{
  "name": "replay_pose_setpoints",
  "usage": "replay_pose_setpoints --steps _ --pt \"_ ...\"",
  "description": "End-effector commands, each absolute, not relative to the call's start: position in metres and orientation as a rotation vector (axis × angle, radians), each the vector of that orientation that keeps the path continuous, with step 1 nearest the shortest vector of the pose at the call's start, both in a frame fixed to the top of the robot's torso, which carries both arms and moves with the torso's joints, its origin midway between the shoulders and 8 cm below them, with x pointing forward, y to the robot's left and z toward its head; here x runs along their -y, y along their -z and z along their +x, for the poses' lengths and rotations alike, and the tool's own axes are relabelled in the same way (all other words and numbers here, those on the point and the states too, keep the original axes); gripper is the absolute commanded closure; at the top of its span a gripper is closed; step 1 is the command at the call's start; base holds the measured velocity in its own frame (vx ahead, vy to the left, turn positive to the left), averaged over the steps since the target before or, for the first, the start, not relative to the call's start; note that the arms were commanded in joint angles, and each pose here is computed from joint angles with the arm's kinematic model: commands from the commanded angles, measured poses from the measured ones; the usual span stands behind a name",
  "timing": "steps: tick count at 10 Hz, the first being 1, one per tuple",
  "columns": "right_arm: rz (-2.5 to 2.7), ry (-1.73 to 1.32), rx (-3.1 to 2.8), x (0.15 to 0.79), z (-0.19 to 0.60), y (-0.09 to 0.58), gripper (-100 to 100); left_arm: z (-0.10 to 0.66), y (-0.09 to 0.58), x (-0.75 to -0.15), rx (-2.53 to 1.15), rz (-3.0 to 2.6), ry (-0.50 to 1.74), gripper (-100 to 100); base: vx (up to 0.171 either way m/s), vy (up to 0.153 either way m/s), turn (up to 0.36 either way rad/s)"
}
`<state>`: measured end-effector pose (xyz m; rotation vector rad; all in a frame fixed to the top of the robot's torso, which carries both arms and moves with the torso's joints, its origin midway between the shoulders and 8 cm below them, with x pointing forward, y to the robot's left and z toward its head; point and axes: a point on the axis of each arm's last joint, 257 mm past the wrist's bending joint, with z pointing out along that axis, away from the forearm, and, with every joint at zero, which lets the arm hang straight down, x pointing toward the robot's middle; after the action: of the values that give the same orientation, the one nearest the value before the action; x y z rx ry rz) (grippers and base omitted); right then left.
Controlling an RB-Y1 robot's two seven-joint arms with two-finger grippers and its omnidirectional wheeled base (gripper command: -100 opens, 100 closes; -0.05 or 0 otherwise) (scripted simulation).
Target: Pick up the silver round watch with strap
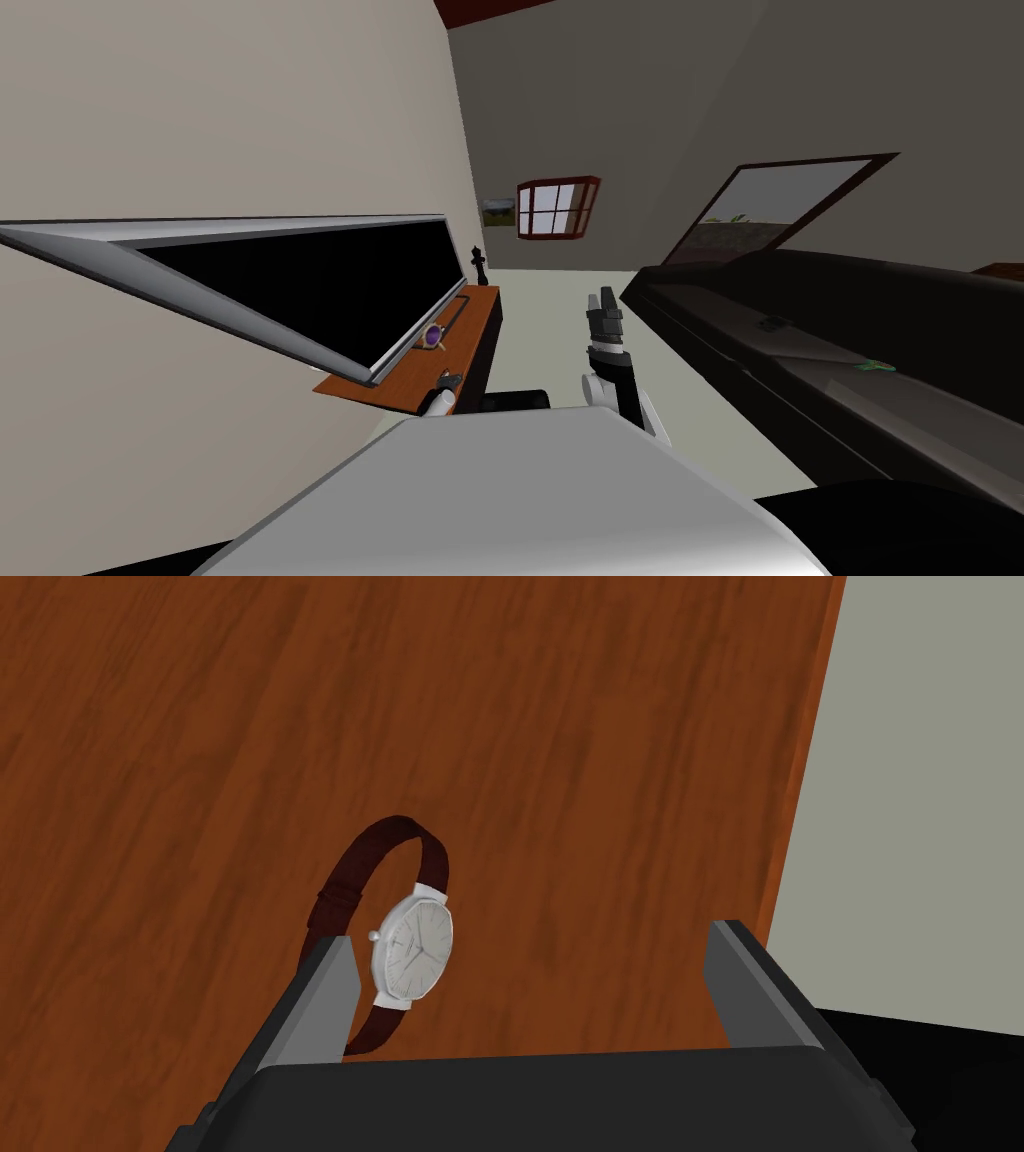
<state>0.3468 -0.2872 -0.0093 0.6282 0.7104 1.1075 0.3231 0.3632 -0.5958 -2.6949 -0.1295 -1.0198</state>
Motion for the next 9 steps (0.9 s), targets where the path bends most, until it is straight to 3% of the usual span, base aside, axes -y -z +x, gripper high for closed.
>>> replay_pose_setpoints --steps 1,5,6,7,9 --pt "0.628 -1.107 -0.710 0.287 0.347 0.009 0 0.323 0.596 -0.363 0.129 -2.695 1.020 100 0.000 0.000 0.000" --pt "0.628 -1.108 -0.710 0.287 0.347 0.009 0 0.325 0.592 -0.373 0.132 -2.674 1.026 100 0.000 0.000 0.000" --pt "0.628 -1.108 -0.710 0.287 0.347 0.009 0 0.325 0.592 -0.373 0.133 -2.674 1.026 0 0.000 0.000 0.000" --pt "0.628 -1.108 -0.710 0.287 0.347 0.009 0 0.333 0.593 -0.360 0.095 -2.705 1.028 100 0.034 -0.030 0.144" --pt "0.628 -1.107 -0.710 0.287 0.347 0.009 0 0.345 0.590 -0.357 0.052 -2.717 1.038 100 0.044 -0.051 0.167"
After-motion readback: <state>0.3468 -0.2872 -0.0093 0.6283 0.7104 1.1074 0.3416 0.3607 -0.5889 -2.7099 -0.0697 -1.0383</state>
